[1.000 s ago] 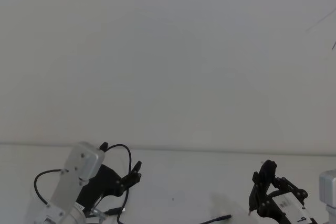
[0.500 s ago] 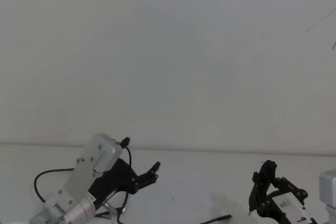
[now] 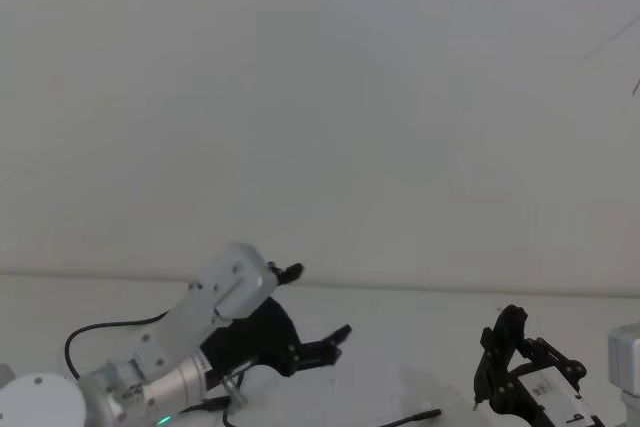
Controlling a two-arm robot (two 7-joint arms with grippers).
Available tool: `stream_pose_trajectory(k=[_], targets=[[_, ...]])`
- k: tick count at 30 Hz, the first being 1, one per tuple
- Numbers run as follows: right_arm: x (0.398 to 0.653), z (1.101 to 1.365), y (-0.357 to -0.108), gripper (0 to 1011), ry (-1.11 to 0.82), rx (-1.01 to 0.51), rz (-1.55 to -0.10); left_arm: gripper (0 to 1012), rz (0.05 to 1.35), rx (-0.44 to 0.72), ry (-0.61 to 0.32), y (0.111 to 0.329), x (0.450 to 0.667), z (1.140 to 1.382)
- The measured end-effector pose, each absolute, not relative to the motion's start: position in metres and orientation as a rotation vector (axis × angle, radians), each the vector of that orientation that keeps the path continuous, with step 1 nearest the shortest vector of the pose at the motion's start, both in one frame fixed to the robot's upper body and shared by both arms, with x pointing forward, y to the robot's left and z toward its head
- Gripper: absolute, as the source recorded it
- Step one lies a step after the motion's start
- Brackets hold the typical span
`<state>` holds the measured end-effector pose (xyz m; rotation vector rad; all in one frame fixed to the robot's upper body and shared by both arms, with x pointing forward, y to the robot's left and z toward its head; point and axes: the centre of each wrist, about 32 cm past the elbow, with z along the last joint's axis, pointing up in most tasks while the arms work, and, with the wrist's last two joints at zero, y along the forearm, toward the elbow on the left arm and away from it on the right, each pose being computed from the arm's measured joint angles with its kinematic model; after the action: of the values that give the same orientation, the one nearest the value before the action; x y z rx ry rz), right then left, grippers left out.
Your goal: Pick up the data cable with the one hand.
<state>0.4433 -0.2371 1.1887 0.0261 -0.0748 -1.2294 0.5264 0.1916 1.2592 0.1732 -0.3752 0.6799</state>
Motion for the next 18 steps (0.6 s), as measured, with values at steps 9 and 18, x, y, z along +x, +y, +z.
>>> stream_pose_trajectory(k=[9, 18], targets=[[0.443, 1.189, -0.237, 268, -0.075, 0.026, -1.229, 1000, 0.514, 0.242, -0.437, 0.184, 0.536, 1.281], [0.443, 1.189, -0.237, 268, -0.075, 0.026, -1.229, 1000, 0.362, 0.329, -0.535, 0.174, 0.544, 1.3]])
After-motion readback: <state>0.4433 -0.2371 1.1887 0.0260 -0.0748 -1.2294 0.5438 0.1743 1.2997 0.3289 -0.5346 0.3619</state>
